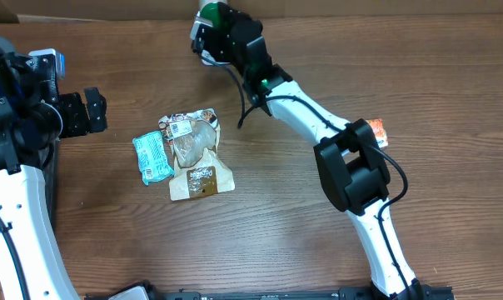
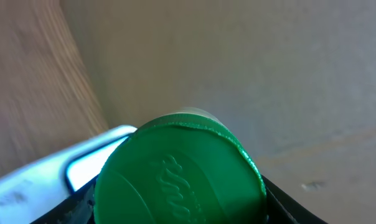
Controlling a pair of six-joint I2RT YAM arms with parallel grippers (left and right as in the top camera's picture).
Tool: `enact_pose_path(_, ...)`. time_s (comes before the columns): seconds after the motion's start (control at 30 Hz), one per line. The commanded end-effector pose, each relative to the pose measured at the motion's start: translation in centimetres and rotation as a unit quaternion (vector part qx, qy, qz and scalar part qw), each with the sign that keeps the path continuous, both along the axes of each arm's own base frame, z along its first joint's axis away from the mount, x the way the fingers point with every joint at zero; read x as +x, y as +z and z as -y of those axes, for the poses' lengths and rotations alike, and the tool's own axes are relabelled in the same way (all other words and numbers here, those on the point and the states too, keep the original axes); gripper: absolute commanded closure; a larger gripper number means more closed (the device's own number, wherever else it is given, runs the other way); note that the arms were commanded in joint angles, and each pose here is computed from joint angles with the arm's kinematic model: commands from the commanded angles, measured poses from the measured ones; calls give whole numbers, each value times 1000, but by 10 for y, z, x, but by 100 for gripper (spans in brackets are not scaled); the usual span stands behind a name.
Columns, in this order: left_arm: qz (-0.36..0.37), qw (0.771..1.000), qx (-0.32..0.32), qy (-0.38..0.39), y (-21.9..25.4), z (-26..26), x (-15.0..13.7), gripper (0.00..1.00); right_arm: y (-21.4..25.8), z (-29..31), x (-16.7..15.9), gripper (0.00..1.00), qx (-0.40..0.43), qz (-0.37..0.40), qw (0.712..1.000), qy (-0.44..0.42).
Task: Scan the item barcode
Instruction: 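Hold the jar with the right gripper over the white scanner, then carry the jar right and place it beside the tissue packs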
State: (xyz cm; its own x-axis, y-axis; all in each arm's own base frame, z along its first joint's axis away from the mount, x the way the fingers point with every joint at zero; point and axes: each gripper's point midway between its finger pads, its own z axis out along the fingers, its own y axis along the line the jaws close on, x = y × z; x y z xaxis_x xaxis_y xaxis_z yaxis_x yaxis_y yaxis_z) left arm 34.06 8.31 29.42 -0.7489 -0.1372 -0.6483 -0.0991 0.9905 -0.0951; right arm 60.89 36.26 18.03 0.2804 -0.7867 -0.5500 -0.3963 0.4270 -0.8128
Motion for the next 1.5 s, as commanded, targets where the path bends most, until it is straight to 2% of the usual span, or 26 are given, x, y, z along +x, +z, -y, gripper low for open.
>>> enact_pose_path(0.0,7,1000,5,-13,4,2,1,1,73,-11,-17,53,85,7,996,15)
enact_pose_path(0.07,7,1000,5,-13,4,2,1,0,86,-15,-29,52,106,-18,994,28)
enact_pose_path(0.13,7,1000,5,-13,4,2,1,0,107,-19,-54,50,148,-81,984,54)
enact_pose_path(0.23,7,1000,5,-13,4,2,1,0,126,-21,-94,51,213,-197,953,86)
enact_pose_path(0.33,7,1000,5,-13,4,2,1,0,127,-7,-134,51,251,-327,908,71)
enact_pose_path(0.43,8,1000,5,-13,5,2,1,0,104,11,-156,51,232,-404,884,26)
enact_pose_path(0.53,7,1000,5,-13,4,2,1,1,51,36,-186,52,167,-497,850,-38)
enact_pose_path(0.63,7,1000,5,-13,4,2,1,0,10,64,-206,52,105,-549,822,-107)
enact_pose_path(0.83,7,1000,5,-13,4,2,1,0,-66,111,-227,52,11,-587,781,-212)
enact_pose_path(0.97,7,1000,5,-13,4,2,1,0,-96,132,-233,52,-4,-608,758,-237)
enact_pose_path(1.2,7,1000,5,-13,4,2,1,0,-119,184,-223,55,20,-617,723,-310)
enact_pose_path(1.47,7,1000,5,-13,4,2,1,1,-137,234,-219,54,33,-620,696,-361)
